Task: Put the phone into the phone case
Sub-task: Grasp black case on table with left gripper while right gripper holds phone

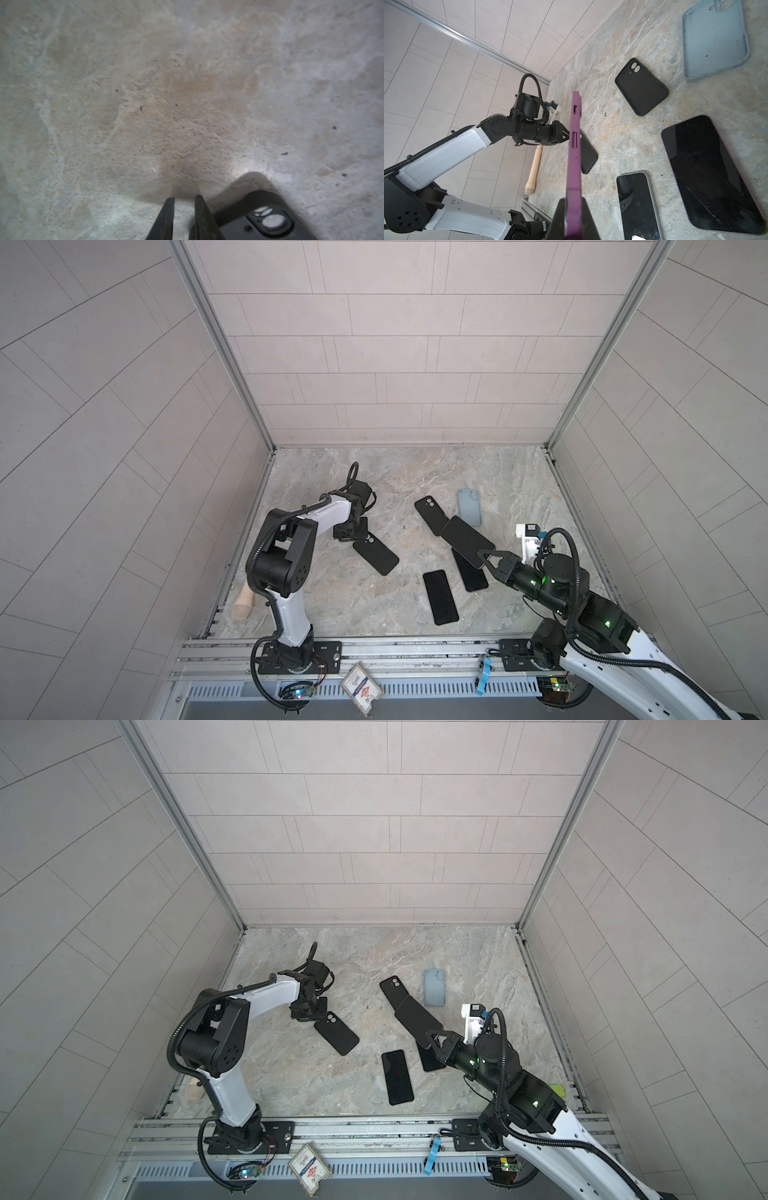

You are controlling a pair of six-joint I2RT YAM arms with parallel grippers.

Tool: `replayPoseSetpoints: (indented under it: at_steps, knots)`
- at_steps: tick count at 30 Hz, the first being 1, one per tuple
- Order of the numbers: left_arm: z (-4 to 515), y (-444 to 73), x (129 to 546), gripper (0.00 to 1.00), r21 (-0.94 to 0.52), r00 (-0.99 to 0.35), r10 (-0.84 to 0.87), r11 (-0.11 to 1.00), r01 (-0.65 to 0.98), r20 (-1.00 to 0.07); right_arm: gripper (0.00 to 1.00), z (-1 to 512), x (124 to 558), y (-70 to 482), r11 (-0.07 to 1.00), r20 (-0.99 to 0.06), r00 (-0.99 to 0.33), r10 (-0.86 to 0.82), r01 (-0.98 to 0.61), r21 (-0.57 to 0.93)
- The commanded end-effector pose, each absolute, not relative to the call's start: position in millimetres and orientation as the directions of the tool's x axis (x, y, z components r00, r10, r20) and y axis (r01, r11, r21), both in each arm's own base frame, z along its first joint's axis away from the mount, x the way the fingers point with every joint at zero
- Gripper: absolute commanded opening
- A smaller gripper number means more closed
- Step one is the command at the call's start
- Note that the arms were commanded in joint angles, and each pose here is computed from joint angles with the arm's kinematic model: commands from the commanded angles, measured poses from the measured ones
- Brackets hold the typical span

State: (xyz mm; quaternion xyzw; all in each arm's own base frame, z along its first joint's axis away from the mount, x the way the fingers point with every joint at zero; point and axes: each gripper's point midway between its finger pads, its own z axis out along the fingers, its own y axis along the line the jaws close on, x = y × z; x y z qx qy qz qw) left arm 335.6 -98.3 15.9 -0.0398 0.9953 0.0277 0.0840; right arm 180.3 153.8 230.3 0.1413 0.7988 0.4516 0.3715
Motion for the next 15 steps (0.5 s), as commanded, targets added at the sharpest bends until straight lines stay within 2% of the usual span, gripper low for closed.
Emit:
replayPoseSetpoints:
  at_steps: [1,5,10,15]
  knots:
    - [28,-101,336,0.26,0.03,-0.978,-0.063,0.997,-0.07,-0.197,0.01,262,181,150,0.477,-0.466,-0.631,0.62,-0.168,0.863]
    - [36,-109,335,0.26,-0.007,-0.973,-0.041,0.999,-0.041,-0.227,0.01,254,178,148,0.479,-0.451,-0.641,0.622,-0.144,0.866]
    - [31,-114,334,0.27,-0.022,-0.98,-0.02,1.0,-0.016,-0.198,0.01,252,178,154,0.445,-0.404,-0.668,0.625,-0.121,0.887]
    - [27,-116,334,0.33,-0.022,-0.985,-0.006,1.0,-0.002,-0.172,0.01,262,175,155,0.454,-0.41,-0.679,0.608,-0.126,0.882]
